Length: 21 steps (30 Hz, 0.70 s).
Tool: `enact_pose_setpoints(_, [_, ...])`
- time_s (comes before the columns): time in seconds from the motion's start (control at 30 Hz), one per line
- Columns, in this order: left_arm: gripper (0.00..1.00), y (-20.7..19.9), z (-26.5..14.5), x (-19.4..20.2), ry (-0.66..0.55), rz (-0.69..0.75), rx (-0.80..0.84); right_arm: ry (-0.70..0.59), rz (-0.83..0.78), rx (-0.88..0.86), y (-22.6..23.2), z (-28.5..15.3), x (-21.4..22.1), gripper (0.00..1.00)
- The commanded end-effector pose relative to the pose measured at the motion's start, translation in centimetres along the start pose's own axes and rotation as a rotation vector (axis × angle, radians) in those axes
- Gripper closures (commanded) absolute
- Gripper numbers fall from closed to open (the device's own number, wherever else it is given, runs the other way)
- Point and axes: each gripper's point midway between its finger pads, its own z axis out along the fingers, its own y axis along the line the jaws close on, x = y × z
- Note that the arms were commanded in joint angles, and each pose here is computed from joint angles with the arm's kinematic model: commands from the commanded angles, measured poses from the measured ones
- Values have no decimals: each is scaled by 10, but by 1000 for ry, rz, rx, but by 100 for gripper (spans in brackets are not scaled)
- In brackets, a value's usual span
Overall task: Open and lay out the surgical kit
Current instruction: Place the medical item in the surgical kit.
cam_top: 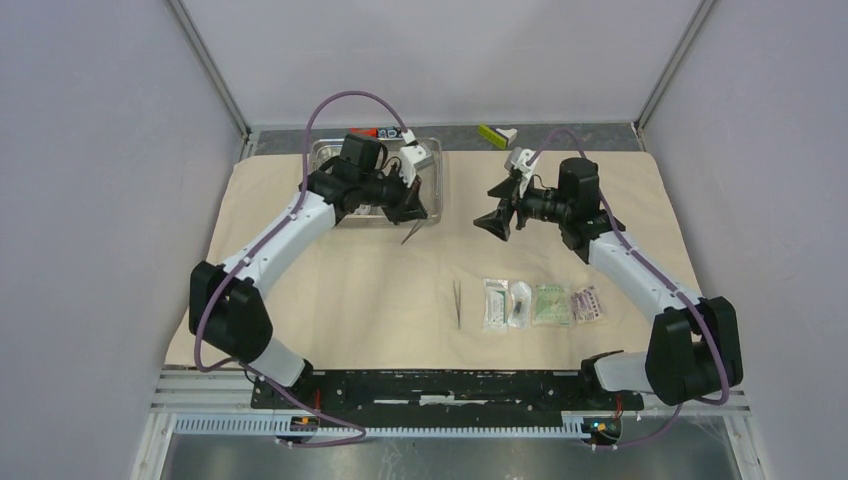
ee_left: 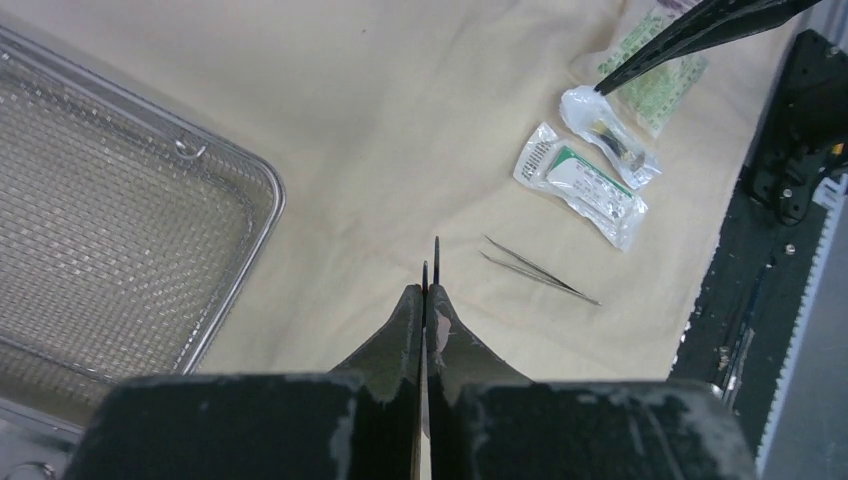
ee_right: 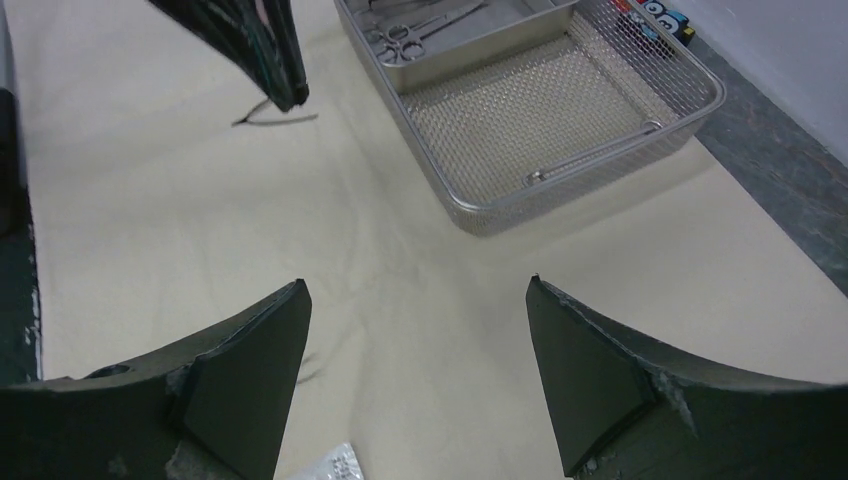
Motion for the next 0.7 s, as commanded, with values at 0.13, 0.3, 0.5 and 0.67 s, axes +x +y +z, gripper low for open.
enact_pose_setpoints(0.13, [98, -14, 3, -39, -110, 221, -208, -174, 253, -75, 17, 25, -29, 18])
enact_pose_setpoints(0.3, [98, -29, 11, -42, -117, 249, -249, -202, 324, -120, 25, 30, -32, 21])
enact_pose_setpoints(0.5, [98, -40, 17, -43, -119, 261, -279, -206, 400, -146, 28, 35, -24, 27])
enact_pose_setpoints(0.67, [98, -46, 22, -41, -107, 278, -281, -208, 446, -171, 29, 39, -19, 38])
